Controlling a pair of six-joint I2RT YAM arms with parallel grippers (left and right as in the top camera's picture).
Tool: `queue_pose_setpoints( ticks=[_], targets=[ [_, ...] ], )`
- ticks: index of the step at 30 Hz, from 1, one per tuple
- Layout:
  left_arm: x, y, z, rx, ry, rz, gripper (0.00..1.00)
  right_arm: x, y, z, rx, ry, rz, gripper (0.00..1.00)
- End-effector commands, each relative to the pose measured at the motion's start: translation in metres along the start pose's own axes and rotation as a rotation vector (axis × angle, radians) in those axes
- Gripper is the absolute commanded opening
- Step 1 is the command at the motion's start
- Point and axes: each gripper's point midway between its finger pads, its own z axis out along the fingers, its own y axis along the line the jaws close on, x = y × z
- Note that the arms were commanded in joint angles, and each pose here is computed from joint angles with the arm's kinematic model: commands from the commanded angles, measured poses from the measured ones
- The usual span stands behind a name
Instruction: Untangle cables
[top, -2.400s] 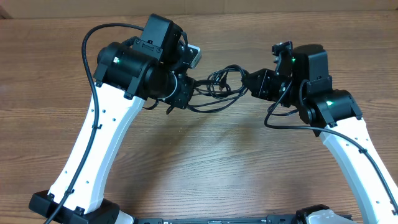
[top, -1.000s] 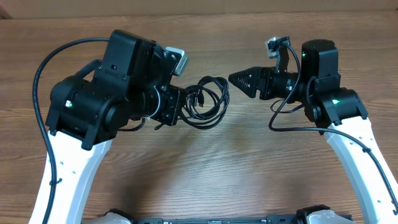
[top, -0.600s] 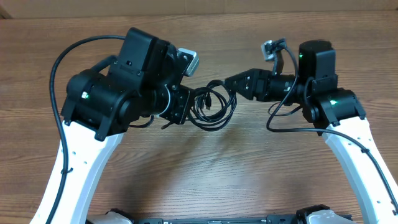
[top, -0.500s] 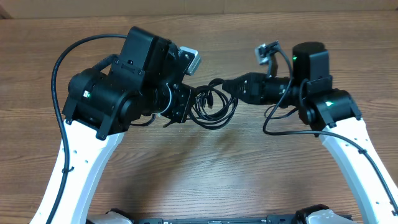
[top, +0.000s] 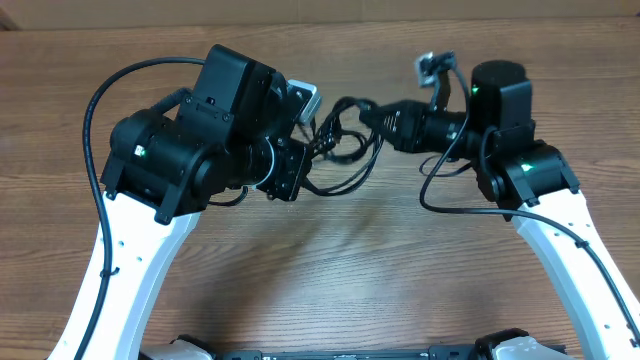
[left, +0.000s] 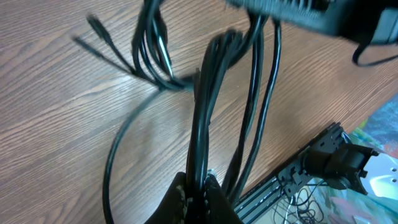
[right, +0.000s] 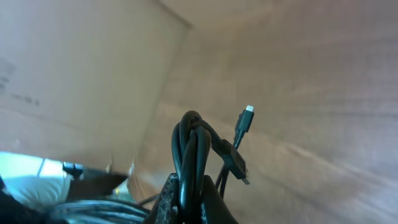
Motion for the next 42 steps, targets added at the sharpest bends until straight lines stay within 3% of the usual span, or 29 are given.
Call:
queue_pose_setpoints(
  ticks=[1,9,16,23,29,37,39,42],
  targets=[
    [0.002,-0.002,-0.001,0.002,0.008,0.02,0.04,-0.028,0.011,-0.013,-0.002,-0.11,0.003,0.04],
    [0.009,0.002,0.006,-0.003,0.039,0.011,0.05,-0.061,0.023,-0.026,-0.055,-0.233,0.013,0.04],
    [0.035,0.04,0.055,-0.128,0.154,-0.082,0.05,-0.087,0.013,-0.057,-0.044,-0.299,0.025,0.04],
    [0.031,0.052,0.096,-0.122,0.113,-0.114,0.04,-0.093,0.007,-0.09,-0.072,-0.309,0.006,0.04],
    [0.026,0.074,0.094,-0.188,0.086,-0.154,0.04,-0.086,-0.005,-0.107,-0.049,-0.287,-0.045,0.04],
    [0.034,0.137,0.076,-0.293,0.07,-0.367,0.05,-0.092,-0.017,-0.14,0.027,-0.356,-0.078,0.04],
    [0.035,0.146,0.072,-0.267,0.063,-0.421,0.05,-0.093,-0.016,-0.151,0.042,-0.383,-0.085,0.04],
    [0.032,0.138,0.073,-0.179,0.065,-0.383,0.05,-0.09,-0.013,-0.154,0.048,-0.384,-0.089,0.04]
  ],
)
